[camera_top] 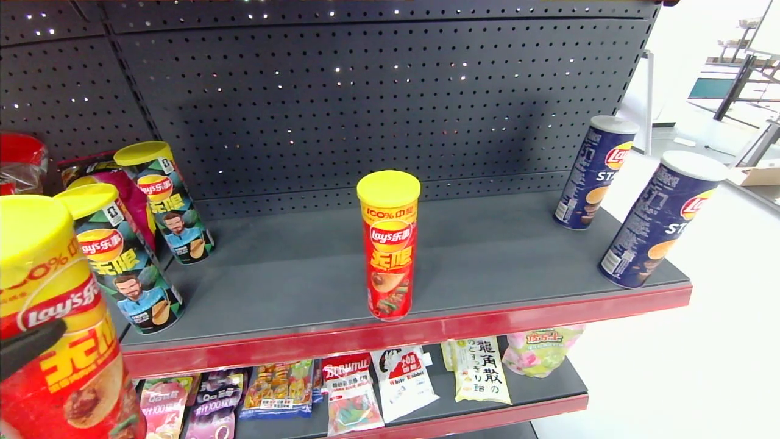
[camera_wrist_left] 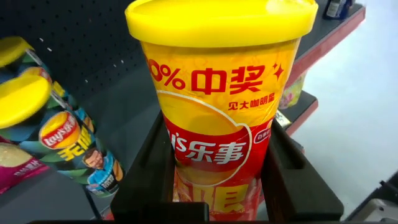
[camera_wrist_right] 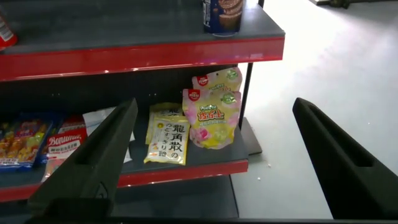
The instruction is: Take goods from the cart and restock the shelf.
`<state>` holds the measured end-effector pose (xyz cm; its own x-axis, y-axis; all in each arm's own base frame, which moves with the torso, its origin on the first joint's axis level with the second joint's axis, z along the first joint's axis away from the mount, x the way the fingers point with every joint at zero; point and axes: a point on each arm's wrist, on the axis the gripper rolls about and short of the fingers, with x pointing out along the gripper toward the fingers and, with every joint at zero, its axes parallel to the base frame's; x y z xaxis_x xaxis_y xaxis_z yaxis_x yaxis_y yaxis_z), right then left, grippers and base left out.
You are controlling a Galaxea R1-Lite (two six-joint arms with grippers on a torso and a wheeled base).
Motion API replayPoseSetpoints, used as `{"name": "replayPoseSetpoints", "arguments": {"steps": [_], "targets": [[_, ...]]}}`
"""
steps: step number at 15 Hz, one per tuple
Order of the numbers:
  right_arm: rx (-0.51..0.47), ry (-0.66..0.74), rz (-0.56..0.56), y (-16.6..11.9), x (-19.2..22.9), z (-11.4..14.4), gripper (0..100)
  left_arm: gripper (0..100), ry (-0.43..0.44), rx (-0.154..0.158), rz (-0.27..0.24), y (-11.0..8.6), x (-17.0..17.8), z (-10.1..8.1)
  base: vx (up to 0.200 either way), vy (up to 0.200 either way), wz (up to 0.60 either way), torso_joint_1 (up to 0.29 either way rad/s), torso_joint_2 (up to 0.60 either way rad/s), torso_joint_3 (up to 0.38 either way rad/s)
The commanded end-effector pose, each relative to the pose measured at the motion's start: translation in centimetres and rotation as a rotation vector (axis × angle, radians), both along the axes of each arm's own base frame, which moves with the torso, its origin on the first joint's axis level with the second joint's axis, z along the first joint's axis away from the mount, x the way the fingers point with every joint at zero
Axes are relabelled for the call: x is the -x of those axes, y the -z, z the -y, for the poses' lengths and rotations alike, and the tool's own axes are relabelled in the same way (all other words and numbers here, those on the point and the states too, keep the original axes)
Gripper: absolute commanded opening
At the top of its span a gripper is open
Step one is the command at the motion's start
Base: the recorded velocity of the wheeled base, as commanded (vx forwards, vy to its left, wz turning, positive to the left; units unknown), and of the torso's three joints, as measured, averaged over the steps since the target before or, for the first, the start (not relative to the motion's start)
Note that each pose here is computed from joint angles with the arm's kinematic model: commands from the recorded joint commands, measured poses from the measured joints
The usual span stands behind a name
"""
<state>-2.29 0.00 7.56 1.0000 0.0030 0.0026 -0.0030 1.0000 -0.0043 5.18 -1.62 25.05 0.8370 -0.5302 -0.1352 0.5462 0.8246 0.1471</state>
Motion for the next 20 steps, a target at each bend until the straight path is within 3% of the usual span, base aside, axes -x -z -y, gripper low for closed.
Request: {"name": "replayPoseSetpoints", "arguments": {"steps": [1,7,9,12,16,17,20], "targets": [[0.0,-0.002,-0.001,0.0,0.0,0.0,100,0,0.006,-0.011,-0.083,0.5,-2.3,0.3,0.0,0.0,0.0,0.0,0.0,0.0],[0.0,0.0,-0.001,0.0,0.0,0.0,100,0,-0.002,-0.023,-0.178,0.9,-7.3,0.9,0.0,0.0,0.0,0.0,0.0,0.0],[0.0,0.0,-0.001,0.0,0.0,0.0,100,0,-0.023,0.013,-0.18,-0.2,-9.7,1.1,0.0,0.0,0.0,0.0,0.0,0.0],[0.0,0.0,-0.001,0.0,0.0,0.0,100,0,-0.019,0.02,-0.194,-1.0,-13.1,1.5,0.0,0.0,0.0,0.0,0.0,0.0],[0.0,-0.002,-0.001,0.0,0.0,0.0,100,0,-0.001,0.04,-0.136,0.0,-18.8,2.2,0.0,0.0,0.0,0.0,0.0,0.0],[0.0,-0.002,-0.001,0.0,0.0,0.0,100,0,0.024,0.044,-0.147,0.2,-20.4,2.5,0.0,0.0,0.0,0.0,0.0,0.0],[0.0,-0.002,-0.001,0.0,0.0,0.0,100,0,0.075,0.054,-0.121,-0.5,-23.8,3.3,0.0,0.0,0.0,0.0,0.0,0.0]]}}
